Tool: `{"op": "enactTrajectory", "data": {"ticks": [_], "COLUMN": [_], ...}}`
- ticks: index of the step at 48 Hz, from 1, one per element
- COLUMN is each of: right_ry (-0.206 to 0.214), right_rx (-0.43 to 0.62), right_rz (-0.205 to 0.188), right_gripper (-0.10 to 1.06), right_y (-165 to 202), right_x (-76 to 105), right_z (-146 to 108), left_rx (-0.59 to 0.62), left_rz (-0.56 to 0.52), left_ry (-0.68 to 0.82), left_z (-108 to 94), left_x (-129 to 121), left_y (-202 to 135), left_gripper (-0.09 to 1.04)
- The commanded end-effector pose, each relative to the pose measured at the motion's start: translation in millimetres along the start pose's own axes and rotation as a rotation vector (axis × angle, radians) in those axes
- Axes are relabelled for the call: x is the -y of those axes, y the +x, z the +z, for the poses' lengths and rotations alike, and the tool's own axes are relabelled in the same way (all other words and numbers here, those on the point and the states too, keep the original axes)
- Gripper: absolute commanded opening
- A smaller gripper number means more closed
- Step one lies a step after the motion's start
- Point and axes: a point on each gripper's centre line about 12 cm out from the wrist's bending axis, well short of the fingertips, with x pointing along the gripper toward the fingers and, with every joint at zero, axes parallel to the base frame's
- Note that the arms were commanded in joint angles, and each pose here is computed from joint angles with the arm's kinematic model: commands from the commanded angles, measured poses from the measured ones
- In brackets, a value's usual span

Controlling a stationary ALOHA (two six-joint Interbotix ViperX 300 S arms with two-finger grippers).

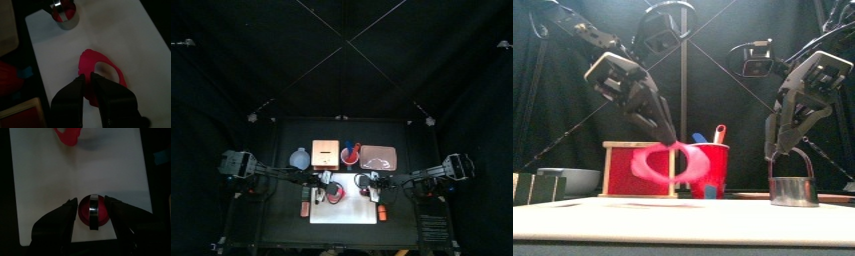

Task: Get the cutter from the drawer then cut the dough then place the extra dough in the bowl
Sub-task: Place the extra dough in the bowl

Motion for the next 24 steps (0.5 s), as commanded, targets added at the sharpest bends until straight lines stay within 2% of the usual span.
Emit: {"op": "enactTrajectory", "data": {"ticks": [1, 12, 24], "right_ry": [0.003, 0.003, 0.006], "right_rx": [0.021, 0.015, 0.008], "right_rz": [0.005, 0.004, 0.0], "right_gripper": [0.83, 0.83, 0.83], "right_y": [-3.6, -2.8, -1.4], "right_x": [-1.0, -0.6, 0.7], "right_z": [4.8, 2.7, 0.9], "left_rx": [0.096, 0.171, 0.232], "left_rz": [0.059, 0.166, 0.304], "left_ry": [-0.006, 0.011, 0.012], "left_z": [13.8, 8.3, -6.4], "left_x": [-13.0, -37.4, -64.5], "left_y": [-28.0, -66.6, -119.9], "left_gripper": [0.57, 0.57, 0.57]}}
